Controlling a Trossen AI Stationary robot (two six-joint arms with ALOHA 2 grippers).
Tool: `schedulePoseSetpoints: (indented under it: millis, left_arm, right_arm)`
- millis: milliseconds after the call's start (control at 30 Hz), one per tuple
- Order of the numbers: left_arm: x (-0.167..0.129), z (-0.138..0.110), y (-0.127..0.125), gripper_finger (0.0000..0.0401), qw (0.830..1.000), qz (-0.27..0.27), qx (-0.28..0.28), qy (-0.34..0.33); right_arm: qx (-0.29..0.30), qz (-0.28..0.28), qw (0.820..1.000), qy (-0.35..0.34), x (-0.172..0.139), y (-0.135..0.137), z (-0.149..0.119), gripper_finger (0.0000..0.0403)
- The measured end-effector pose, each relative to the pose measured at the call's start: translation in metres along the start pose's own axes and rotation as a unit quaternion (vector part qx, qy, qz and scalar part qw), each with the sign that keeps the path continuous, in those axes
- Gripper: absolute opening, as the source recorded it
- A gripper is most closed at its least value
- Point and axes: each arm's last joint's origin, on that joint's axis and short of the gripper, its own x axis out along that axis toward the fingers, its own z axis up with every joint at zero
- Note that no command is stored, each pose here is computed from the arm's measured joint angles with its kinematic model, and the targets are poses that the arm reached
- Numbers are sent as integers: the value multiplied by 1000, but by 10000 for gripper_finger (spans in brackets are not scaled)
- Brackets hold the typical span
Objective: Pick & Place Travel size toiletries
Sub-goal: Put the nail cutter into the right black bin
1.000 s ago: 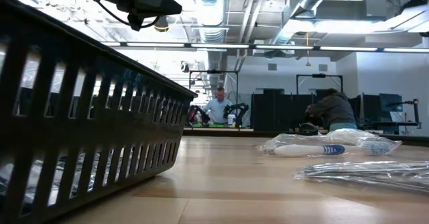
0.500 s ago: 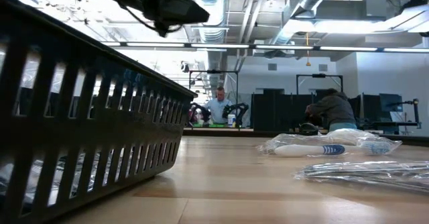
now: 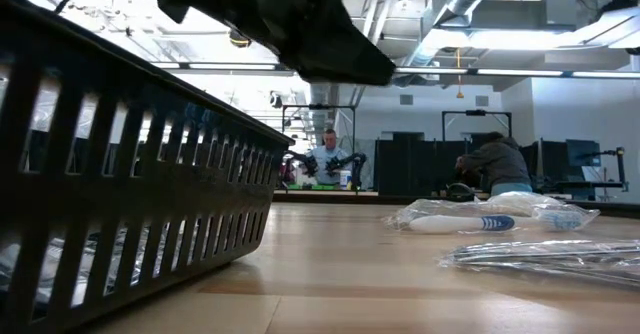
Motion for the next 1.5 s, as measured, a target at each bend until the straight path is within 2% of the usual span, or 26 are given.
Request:
schedulePoseSetpoints:
  millis: [167, 333, 567, 733, 833, 933, 1033, 1167, 1267, 1333, 1400, 1467, 1500]
  left_arm:
    - [8, -3, -1, 173, 1000, 13, 19, 9]
    - [8, -7, 1, 169, 999, 28, 10, 27]
    - [8, -5, 1, 144, 999, 4, 0, 33]
    - [7, -7, -2, 139, 999, -1, -8, 41]
    - [7, -7, -2, 141, 999, -20, -22, 42]
    - [11, -9, -3, 143, 998, -25, -26, 51]
    - [23, -12, -4, 143, 997, -27, -30, 69]
    - [45, -21, -10, 143, 995, -27, -28, 93]
    - [56, -26, -14, 143, 993, 0, -17, 113]
    - [56, -28, -14, 144, 992, 17, -8, 128]
    - [57, -27, -14, 147, 992, 18, -9, 125]
    - [56, -27, -15, 151, 992, 16, -8, 124]
    - [56, -26, -16, 153, 992, 16, -10, 123]
  right_arm:
    - [-57, -4, 996, -67, -6, 1, -4, 146]
    - [-107, -20, 988, -110, -6, 1, 1, 132]
    - [-89, -58, 981, -165, 4, -5, 25, 123]
    - [-123, -83, 960, -238, 2, -3, 34, 125]
    - [-172, -72, 950, -251, -4, 5, 34, 125]
    - [-227, 0, 950, -215, -7, 22, 32, 123]
    - [-266, 80, 940, -200, -3, 38, 37, 124]
    - [-309, 106, 927, -182, 9, 42, 40, 125]
    - [-332, 149, 918, -158, 22, 44, 41, 124]
    - [-359, 222, 893, -156, 28, 46, 41, 123]
    - [-371, 306, 858, -180, 30, 47, 43, 123]
    - [-387, 358, 828, -188, 34, 43, 43, 123]
    - [-390, 370, 822, -186, 35, 39, 42, 123]
